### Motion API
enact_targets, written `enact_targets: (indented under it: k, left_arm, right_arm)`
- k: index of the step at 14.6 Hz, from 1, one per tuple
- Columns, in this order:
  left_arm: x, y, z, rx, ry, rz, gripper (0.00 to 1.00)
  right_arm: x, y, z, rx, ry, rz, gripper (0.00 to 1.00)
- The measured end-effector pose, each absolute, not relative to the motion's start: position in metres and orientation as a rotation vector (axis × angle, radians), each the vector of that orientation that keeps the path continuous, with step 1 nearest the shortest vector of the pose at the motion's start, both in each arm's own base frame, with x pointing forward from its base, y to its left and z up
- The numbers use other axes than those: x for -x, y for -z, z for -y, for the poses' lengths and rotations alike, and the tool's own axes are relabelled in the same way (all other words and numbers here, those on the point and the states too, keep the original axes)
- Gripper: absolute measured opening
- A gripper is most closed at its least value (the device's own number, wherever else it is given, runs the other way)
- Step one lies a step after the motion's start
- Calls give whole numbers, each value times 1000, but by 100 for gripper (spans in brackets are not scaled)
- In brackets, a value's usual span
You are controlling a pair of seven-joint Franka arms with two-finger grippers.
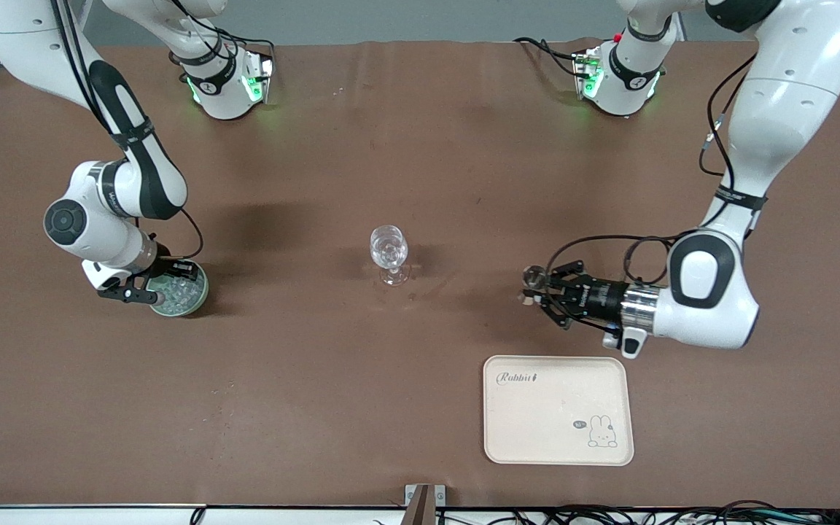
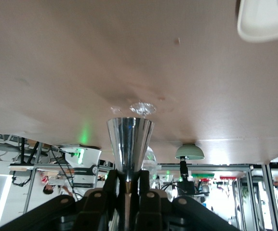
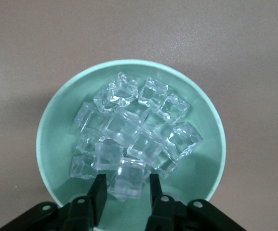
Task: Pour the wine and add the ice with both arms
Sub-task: 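Carry the jigger toward the glass while the right gripper lifts the ice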
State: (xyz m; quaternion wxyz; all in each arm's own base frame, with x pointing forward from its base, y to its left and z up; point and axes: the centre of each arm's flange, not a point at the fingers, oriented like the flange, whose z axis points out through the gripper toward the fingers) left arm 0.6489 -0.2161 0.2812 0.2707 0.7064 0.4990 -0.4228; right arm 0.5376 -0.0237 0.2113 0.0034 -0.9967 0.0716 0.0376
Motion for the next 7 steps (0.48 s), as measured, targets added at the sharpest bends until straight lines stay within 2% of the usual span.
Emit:
enact_targets:
  k: [6,7]
  left_arm:
    - [-624,-348,297,-1942,1114,-1426,22]
    - [-621,-355,304,-1946,1109,-1431,22]
  right_arm:
    - [-537,-211,24,3124,-122,-226,36]
    - [-537,-211,24,3124,-120,-227,27]
